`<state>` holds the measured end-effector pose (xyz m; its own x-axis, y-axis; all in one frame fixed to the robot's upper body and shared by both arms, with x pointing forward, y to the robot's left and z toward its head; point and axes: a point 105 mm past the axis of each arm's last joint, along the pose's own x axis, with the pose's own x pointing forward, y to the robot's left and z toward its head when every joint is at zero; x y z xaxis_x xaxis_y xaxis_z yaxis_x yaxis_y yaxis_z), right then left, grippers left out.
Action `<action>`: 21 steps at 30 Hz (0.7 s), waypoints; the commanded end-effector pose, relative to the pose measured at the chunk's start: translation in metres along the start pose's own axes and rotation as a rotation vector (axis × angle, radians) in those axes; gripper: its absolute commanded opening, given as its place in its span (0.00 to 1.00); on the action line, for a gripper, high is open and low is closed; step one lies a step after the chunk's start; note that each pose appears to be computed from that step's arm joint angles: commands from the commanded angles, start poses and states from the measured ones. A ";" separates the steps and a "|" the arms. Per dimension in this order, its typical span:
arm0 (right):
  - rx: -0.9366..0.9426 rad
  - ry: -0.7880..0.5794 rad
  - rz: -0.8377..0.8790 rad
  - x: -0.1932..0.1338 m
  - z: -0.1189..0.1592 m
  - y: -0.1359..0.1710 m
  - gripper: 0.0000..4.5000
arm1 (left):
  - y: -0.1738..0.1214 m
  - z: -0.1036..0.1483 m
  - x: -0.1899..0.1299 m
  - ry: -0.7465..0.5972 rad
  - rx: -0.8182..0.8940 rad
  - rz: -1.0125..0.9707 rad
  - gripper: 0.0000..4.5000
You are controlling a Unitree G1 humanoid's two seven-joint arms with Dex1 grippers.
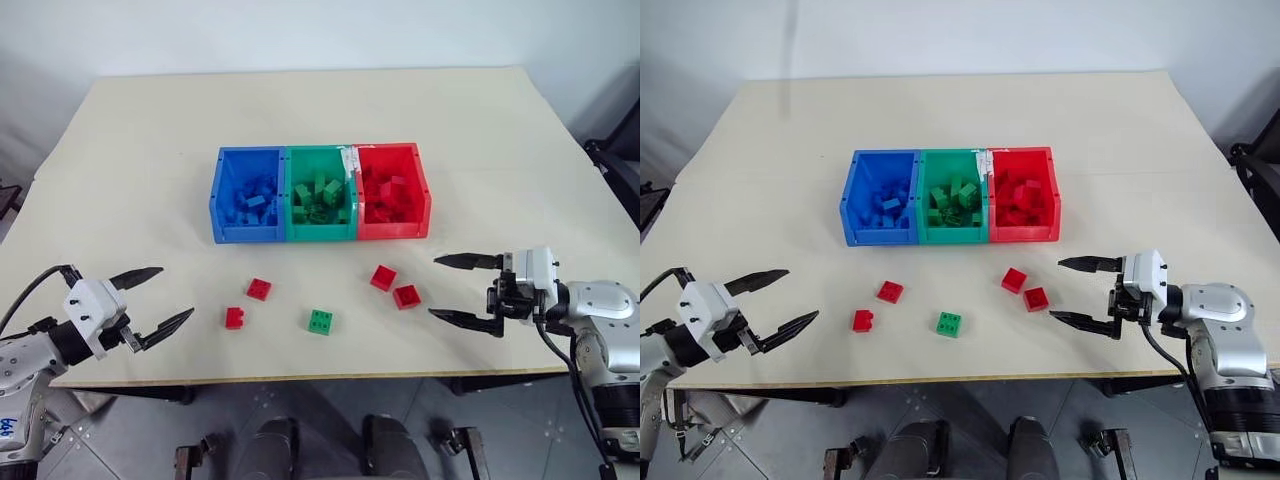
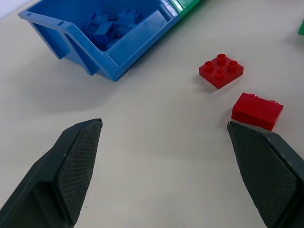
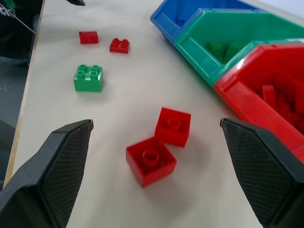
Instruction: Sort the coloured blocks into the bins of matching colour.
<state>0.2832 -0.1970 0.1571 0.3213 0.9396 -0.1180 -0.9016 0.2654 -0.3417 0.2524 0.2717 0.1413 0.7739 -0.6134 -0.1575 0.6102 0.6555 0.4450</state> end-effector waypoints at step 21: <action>0.033 0.242 -0.121 -0.075 -0.034 -0.003 1.00 | -0.092 0.081 0.082 -0.297 -0.051 -0.543 1.00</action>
<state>0.2688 -0.2824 0.1306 0.5107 0.8043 -0.3037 -0.8516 0.4247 -0.3073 0.2482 0.1255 0.1543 0.2903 -0.9507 -0.1088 0.9189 0.2452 0.3091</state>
